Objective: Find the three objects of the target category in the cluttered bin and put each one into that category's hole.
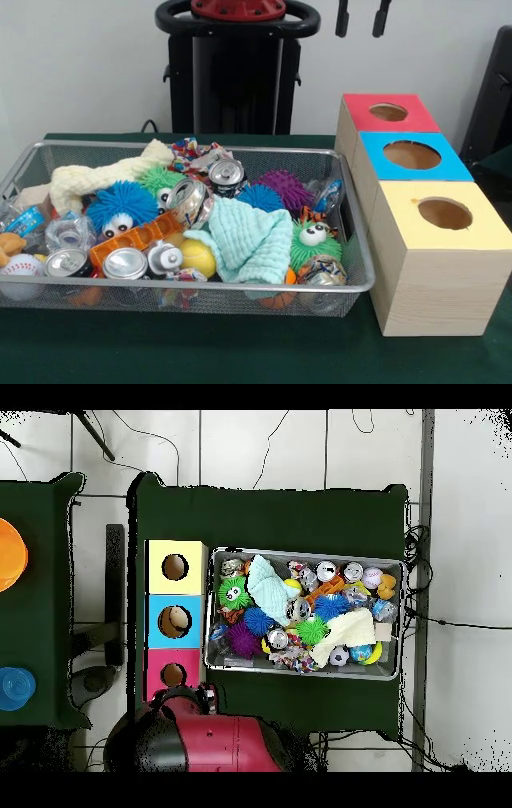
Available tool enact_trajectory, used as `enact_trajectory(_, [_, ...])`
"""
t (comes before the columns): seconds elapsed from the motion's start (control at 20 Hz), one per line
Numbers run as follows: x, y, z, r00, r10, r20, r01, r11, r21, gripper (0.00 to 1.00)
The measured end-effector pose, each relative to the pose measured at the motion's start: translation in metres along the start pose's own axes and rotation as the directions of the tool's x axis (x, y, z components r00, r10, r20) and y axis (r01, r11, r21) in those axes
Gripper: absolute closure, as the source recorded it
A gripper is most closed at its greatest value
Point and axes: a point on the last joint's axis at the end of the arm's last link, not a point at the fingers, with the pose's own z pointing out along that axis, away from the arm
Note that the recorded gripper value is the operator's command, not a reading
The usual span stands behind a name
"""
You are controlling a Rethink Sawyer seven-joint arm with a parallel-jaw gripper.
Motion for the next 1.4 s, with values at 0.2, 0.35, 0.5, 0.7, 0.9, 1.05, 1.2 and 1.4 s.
enact_trajectory(0.2, [-0.004,-0.013,0.005,0.9996,0.014,0.025,-0.014,0.9998,0.011,0.0])
enact_trajectory(0.35, [-0.008,-0.025,0.012,0.9985,0.031,0.045,-0.032,0.9993,0.019,0.0])
enact_trajectory(0.5, [-0.011,-0.039,0.023,0.9967,0.057,0.059,-0.058,0.9981,0.022,0.0])
enact_trajectory(0.7, [-0.01,-0.045,0.042,0.9968,0.064,0.048,-0.066,0.9976,0.023,0.0])
enact_trajectory(0.9, [-0.003,-0.044,0.063,0.9986,0.048,0.022,-0.049,0.9985,0.023,0.0])
enact_trajectory(1.05, [0.002,-0.043,0.076,0.9991,0.043,-0.004,-0.042,0.9989,0.02,0.0])
enact_trajectory(1.2, [0.005,-0.042,0.086,0.9988,0.042,-0.027,-0.041,0.999,0.015,0.0])
enact_trajectory(1.4, [0.002,-0.042,0.097,0.9982,0.041,-0.044,-0.041,0.9991,0.011,0.0])
